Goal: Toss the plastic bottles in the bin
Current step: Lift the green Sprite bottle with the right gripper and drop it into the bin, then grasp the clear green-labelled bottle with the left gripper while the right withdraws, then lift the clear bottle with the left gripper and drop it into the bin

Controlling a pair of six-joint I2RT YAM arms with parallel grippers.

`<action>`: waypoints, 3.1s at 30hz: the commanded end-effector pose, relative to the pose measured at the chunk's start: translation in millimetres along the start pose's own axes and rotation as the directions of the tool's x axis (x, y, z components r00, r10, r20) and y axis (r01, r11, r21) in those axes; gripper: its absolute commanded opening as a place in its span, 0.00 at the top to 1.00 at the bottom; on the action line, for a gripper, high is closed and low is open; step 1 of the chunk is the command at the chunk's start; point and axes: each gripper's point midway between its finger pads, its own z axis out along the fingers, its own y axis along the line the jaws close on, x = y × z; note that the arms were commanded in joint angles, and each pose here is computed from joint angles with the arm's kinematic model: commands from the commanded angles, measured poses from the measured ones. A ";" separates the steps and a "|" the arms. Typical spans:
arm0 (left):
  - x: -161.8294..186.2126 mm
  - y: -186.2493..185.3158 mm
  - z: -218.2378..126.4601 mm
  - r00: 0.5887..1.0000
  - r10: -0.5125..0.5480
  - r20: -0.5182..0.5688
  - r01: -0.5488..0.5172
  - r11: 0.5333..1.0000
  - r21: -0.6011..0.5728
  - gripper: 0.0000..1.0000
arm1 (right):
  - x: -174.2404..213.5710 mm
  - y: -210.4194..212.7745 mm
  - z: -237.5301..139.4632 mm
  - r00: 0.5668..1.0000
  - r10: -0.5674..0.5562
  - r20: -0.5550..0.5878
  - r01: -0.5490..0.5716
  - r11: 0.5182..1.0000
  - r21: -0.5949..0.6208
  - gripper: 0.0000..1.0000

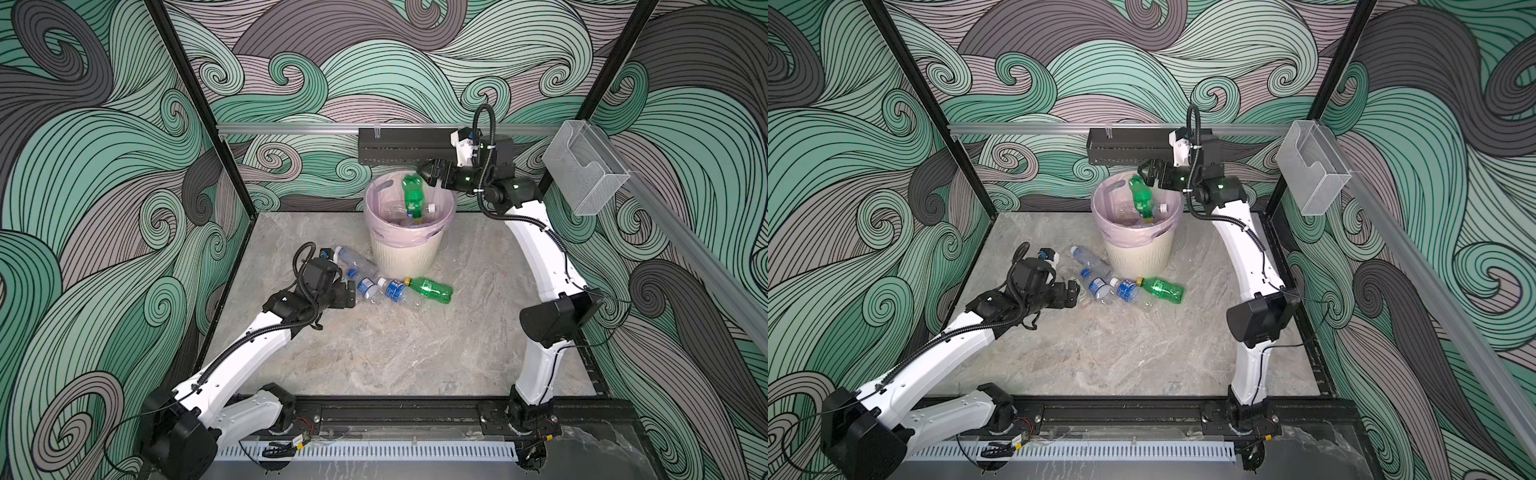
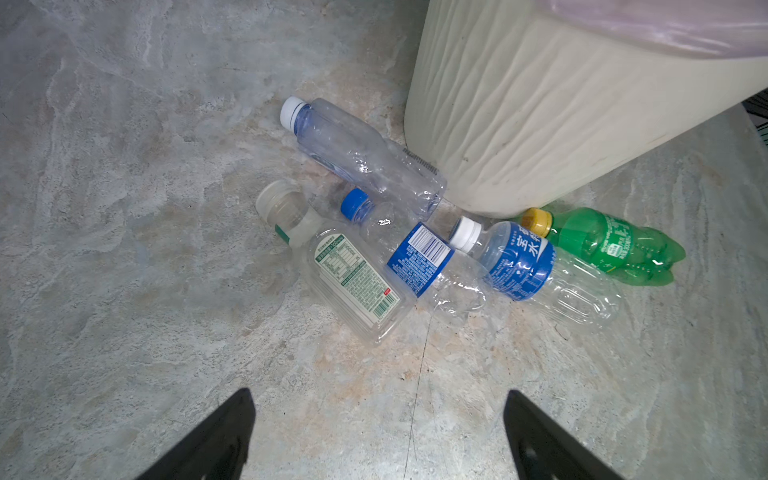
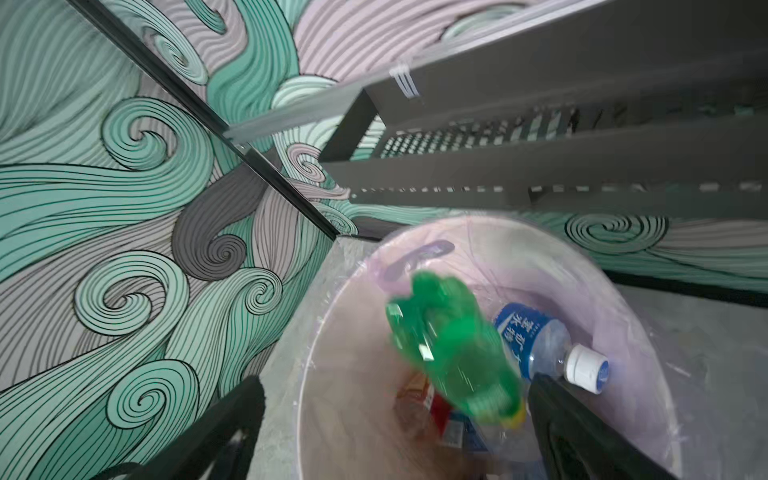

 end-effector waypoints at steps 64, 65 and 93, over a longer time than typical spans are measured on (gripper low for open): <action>23.2 46.7 46.0 0.981 -0.173 -0.094 0.143 0.954 -0.263 0.47 | 209.2 -82.0 -137.1 0.998 0.053 -0.017 -0.046 0.955 0.292 0.00; 22.2 45.4 38.1 0.984 -0.165 -0.074 0.143 0.960 -0.240 0.47 | 211.7 -84.4 -135.4 0.998 0.060 -0.018 -0.052 0.954 0.295 0.00; -133.5 -68.3 -72.8 0.940 0.023 0.340 -0.135 0.941 0.311 0.42 | 225.6 -100.5 -116.5 0.994 0.094 -0.064 -0.069 0.946 0.318 0.00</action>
